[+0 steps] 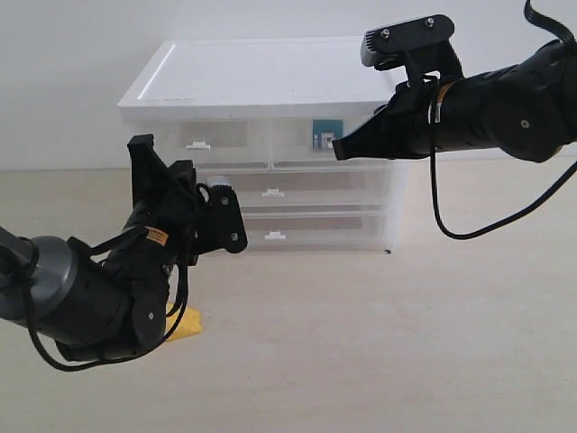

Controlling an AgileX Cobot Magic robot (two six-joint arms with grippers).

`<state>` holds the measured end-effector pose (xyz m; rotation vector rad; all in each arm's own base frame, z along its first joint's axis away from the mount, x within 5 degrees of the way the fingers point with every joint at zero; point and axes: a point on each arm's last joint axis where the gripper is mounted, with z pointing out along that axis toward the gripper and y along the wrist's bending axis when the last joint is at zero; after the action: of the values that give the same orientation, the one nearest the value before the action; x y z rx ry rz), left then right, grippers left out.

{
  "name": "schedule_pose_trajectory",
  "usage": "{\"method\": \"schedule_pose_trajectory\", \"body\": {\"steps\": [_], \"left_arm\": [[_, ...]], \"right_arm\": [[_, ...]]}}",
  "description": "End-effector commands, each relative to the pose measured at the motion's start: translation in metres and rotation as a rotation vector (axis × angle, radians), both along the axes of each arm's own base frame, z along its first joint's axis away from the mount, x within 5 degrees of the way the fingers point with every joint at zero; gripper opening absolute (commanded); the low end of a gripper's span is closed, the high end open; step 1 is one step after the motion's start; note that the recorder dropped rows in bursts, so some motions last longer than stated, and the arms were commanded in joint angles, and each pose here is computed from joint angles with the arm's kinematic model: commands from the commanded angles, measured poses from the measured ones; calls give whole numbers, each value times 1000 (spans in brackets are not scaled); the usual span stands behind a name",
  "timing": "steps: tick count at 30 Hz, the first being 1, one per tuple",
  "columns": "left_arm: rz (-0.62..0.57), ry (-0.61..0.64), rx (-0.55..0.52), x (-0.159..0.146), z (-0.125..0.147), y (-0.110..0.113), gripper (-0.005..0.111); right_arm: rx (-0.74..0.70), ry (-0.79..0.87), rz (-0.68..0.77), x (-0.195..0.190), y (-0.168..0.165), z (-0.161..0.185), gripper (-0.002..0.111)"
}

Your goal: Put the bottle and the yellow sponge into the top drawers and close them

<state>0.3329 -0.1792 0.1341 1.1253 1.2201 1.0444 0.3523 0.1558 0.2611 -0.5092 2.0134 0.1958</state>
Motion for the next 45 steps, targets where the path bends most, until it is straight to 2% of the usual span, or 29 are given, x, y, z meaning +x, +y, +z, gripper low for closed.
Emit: {"method": "schedule_pose_trajectory", "body": {"steps": [1,6,13,15,19,21,38,45], "left_arm": [[18,-5,-60,9,9,1,4],[-19,-57,-37,9,13,-2,4],[-55,-64,-11,9,14,-5,5],[-58,-51,21,9,12,-5,11],[-33,-51,12,9,12,-3,26],[-29,-52,10,9,12,-2,30],[-72,-77,27,9,15,-6,31],[-65,-74,17,9,14,-5,31]], "right_arm": [[-3,0,2,-1,0,0,0],[-3,0,2,-1,0,0,0],[-3,0,2,-1,0,0,0],[-3,0,2,-1,0,0,0],[-3,0,2,-1,0,0,0],[-3,0,2,-1,0,0,0],[-4,-5,3,0,-1,-1,0],[20,-30,-6,16,-7,-17,0]]}}
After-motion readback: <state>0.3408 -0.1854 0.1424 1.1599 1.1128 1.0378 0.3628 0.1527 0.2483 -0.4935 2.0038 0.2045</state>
